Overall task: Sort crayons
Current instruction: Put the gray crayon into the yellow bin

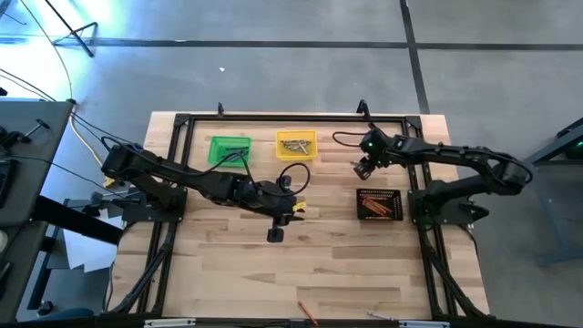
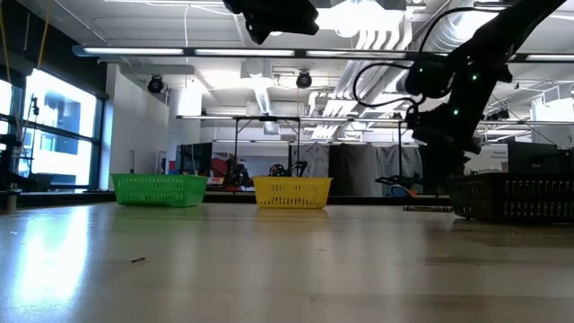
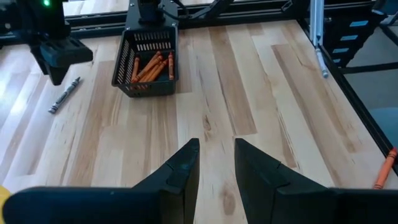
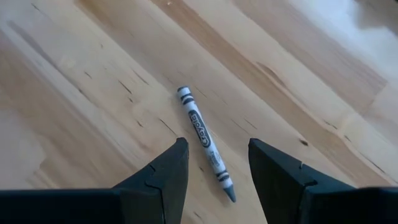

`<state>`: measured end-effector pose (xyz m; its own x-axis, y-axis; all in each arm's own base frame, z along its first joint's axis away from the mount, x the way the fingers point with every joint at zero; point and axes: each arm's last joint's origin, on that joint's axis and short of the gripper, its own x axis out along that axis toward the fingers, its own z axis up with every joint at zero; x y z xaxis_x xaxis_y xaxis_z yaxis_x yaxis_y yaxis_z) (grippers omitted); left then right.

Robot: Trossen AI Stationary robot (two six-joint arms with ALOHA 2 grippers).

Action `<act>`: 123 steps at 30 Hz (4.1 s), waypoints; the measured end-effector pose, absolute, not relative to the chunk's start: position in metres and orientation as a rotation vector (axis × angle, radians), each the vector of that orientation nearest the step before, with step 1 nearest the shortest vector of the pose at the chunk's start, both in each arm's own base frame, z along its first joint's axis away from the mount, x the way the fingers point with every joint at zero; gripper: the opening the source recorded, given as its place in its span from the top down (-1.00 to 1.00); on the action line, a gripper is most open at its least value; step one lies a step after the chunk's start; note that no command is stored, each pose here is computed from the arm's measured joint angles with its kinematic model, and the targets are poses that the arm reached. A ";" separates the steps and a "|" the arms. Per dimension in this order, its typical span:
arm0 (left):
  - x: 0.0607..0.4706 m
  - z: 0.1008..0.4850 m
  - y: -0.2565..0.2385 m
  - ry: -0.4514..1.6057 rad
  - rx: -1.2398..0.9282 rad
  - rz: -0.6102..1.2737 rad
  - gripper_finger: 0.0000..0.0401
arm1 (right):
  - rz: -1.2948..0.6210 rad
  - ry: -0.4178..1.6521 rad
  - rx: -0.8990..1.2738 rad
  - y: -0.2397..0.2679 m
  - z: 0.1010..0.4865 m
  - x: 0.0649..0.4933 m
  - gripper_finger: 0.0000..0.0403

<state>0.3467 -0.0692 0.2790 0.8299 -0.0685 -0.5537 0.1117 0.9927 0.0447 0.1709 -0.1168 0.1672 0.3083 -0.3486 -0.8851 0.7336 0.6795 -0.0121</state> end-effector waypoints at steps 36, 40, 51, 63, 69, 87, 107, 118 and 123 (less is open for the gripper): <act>0.346 0.278 -0.069 0.593 0.078 -0.097 0.57 | -0.683 1.162 0.463 -0.125 0.129 0.186 0.22; 0.346 0.278 -0.069 0.593 0.078 -0.097 0.57 | -0.666 1.159 0.475 -0.125 0.129 0.186 0.34; 0.345 0.277 -0.069 0.614 0.074 -0.094 0.57 | -0.642 1.158 0.487 -0.124 0.129 0.187 0.93; 0.345 0.276 -0.069 0.616 0.072 -0.094 0.57 | -0.644 1.158 0.485 -0.125 0.132 0.188 0.98; 0.344 0.275 -0.069 0.628 0.074 -0.094 0.57 | -0.610 1.148 0.438 -0.131 0.144 0.197 0.99; 0.340 0.270 -0.063 0.690 0.103 0.063 0.57 | -0.592 1.141 0.319 -0.128 0.240 0.190 1.00; 0.344 0.270 -0.035 0.700 0.096 0.167 0.57 | -0.481 0.250 0.349 -0.092 0.251 0.167 1.00; 0.344 0.270 -0.035 0.698 0.099 0.171 0.57 | -0.467 0.109 0.381 -0.111 0.209 0.202 1.00; 0.344 0.270 -0.035 0.696 0.105 0.185 0.57 | -0.458 0.139 0.369 -0.125 0.199 0.229 1.00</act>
